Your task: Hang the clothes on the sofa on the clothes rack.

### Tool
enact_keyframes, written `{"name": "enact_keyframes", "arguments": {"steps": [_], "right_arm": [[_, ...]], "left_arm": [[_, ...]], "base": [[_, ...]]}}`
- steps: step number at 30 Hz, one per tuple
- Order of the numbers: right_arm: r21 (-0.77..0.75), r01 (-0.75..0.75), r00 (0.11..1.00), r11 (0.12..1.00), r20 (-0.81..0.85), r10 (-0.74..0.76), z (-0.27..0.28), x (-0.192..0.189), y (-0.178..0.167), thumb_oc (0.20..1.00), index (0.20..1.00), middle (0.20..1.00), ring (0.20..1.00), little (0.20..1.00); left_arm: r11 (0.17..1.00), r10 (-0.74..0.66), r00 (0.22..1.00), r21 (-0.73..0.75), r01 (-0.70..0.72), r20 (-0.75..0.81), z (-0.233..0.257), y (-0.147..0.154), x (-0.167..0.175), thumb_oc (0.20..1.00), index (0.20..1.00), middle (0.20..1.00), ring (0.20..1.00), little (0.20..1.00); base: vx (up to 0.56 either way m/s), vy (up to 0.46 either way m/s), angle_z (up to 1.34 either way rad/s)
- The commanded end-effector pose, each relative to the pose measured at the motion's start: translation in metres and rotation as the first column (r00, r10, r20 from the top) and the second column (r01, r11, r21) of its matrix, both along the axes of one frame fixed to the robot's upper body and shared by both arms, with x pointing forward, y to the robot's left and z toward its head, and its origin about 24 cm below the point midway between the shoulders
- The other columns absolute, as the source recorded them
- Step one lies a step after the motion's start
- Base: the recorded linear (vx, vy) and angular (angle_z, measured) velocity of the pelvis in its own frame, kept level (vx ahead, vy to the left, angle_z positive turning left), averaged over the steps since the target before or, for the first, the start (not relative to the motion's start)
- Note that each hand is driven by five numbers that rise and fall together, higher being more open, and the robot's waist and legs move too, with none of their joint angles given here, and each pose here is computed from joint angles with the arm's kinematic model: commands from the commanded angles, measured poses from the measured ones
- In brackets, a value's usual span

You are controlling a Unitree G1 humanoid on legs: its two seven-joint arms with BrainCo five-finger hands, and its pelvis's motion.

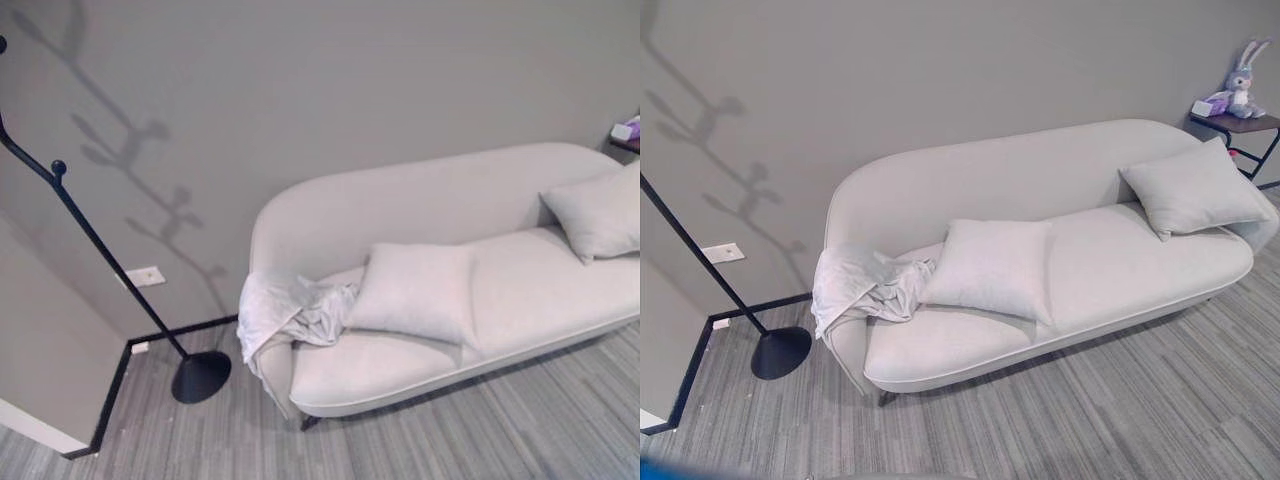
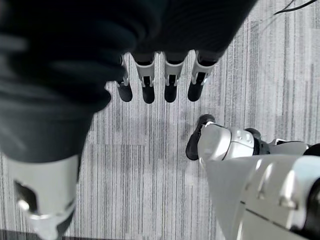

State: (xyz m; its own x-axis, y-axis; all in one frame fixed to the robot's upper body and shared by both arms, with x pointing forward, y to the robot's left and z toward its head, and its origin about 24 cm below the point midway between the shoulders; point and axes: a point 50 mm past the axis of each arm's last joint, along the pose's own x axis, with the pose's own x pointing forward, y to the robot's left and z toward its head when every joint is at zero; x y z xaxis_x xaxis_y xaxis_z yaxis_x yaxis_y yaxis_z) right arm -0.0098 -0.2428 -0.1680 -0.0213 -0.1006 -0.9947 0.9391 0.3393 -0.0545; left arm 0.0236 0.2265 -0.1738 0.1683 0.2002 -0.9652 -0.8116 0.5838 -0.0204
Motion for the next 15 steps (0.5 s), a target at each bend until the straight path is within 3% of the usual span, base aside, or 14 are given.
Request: {"name": "enact_keyframes", "arguments": {"steps": [1,15], "right_arm": [[0.044,-0.012,1.000,0.999,0.006,0.012,-0.0026,0.0132,0.0162,1.000,1.000,1.000,1.000,1.000],[0.042,-0.067,0.998,0.997,-0.015,0.067,-0.0019,0.0075,0.0142,1.000,1.000,1.000,1.000,1.000]], "left_arm": [[0.999,0.043,0.998,-0.006,-0.043,0.041,0.0006,-0.0013,0.0121,1.000,1.000,1.000,1.000,1.000],[1.000,0.017,0.998,-0.002,-0.017,0.052,0.0003,-0.0036,0.0133,1.000,1.000,1.000,1.000,1.000]], "base": [[0.00,0.000,0.00],[0.00,0.000,0.00]]}}
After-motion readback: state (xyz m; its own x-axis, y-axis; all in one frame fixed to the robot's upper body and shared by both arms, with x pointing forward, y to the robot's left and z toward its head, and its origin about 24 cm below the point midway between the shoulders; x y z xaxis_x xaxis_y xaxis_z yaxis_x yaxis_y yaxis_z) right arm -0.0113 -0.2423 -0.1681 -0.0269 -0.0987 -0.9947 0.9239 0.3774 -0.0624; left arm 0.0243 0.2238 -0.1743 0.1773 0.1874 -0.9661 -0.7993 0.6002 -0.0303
